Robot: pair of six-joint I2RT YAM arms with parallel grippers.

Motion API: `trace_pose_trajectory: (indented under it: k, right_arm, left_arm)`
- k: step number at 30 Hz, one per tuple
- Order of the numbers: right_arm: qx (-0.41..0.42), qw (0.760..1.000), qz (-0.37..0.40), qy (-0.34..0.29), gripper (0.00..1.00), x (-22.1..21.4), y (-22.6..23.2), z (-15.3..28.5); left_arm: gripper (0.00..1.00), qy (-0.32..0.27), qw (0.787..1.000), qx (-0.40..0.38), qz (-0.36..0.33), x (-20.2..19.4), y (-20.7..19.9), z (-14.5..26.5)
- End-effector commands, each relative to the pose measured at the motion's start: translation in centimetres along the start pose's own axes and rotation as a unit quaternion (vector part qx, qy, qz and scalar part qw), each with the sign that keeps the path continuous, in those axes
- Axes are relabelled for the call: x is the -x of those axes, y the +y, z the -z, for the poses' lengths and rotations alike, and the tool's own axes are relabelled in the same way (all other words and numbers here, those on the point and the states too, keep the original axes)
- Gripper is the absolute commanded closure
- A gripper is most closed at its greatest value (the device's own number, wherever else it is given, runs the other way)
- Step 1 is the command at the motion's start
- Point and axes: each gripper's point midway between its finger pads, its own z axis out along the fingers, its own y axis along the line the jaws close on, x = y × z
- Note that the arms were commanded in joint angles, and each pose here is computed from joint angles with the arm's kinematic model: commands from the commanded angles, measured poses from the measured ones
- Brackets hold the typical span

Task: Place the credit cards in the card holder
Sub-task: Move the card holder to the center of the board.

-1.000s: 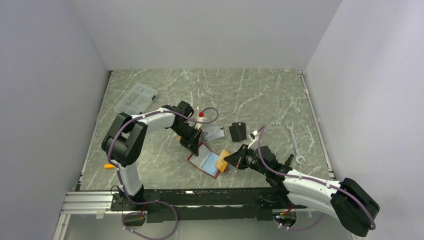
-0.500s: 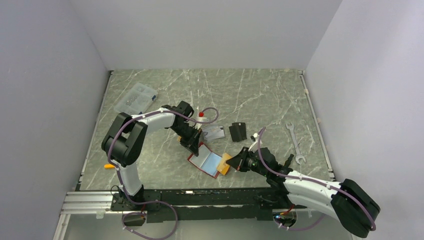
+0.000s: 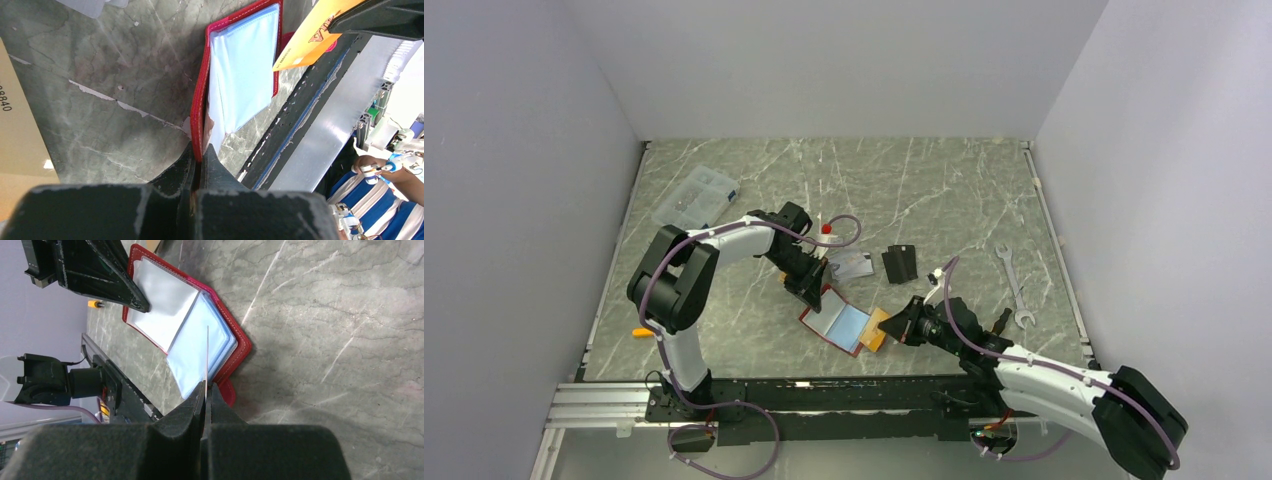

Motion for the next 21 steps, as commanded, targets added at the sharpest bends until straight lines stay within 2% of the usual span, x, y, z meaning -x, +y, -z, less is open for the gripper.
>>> trace_pose_trajectory:
  k: [1,21]
  right_arm:
    - [0.001,1.0,-0.005,-0.008,1.0,0.2,0.0,-0.2]
    - [0.011,0.999,-0.015,-0.035,1.0,1.6,0.8,-1.8]
  left_arm:
    - [1.0,-0.004,1.0,0.0,-0.003,0.5,-0.2,0.1]
    - [1.0,-0.006,1.0,-0.001,-0.004,0.3,-0.3,0.1]
